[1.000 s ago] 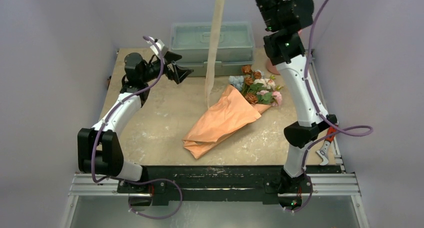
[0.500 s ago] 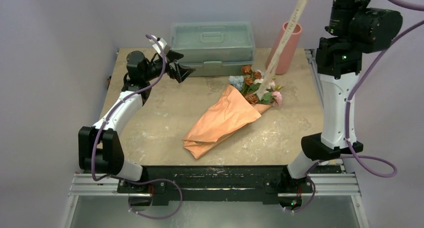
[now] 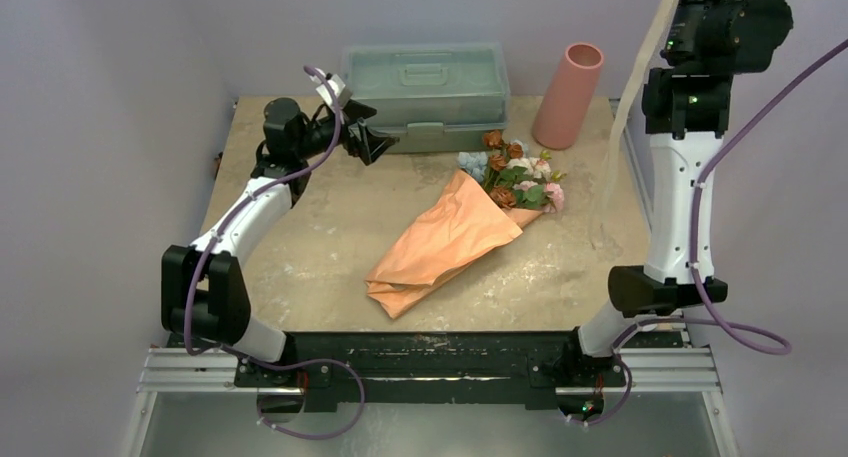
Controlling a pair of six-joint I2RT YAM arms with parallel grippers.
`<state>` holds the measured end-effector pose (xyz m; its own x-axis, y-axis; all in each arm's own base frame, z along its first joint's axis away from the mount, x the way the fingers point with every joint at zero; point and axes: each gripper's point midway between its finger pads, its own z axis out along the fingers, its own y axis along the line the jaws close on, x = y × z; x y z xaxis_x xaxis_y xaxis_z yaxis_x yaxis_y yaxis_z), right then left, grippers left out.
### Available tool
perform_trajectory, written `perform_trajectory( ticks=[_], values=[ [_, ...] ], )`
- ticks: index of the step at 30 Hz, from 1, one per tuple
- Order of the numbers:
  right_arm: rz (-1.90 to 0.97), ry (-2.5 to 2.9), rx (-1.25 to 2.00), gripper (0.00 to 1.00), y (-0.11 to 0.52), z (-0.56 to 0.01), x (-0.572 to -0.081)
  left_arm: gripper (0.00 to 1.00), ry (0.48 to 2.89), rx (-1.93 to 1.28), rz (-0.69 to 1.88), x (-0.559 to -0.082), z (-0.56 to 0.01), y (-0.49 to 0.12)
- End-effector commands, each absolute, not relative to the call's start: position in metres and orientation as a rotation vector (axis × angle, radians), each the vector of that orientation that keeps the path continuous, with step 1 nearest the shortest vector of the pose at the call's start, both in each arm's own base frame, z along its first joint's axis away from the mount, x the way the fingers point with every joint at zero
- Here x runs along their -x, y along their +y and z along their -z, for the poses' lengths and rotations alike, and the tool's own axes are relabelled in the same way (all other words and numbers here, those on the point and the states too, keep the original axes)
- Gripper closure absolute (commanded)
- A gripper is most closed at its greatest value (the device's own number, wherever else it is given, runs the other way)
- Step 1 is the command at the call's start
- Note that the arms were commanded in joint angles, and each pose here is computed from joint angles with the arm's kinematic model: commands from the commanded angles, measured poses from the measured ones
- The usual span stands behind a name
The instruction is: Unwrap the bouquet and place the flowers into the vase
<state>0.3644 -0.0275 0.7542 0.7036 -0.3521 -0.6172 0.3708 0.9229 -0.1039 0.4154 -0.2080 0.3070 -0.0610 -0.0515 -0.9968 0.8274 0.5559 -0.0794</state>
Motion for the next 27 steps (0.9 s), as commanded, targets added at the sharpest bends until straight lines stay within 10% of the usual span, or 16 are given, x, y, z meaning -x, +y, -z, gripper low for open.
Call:
perform_trajectory(
  ticks=[1, 13, 27],
  values=[
    [0.488, 0.837, -0.146, 1.0, -0.086, -0.712, -0.385, 0.02, 1.406, -0.728, 0.779, -0.421, -0.324, -0.209],
    [0.513, 1.149, -0.111, 1.0, -0.143, -0.582, -0.465, 0.02, 1.444, -0.707, 0.786, -0.432, -0.309, -0.211],
    [0.279, 1.037, -0.083, 1.0, -0.134, -0.598, -0.556, 0.03, 1.493, -0.683, 0.747, -0.443, -0.297, -0.207]
  ],
)
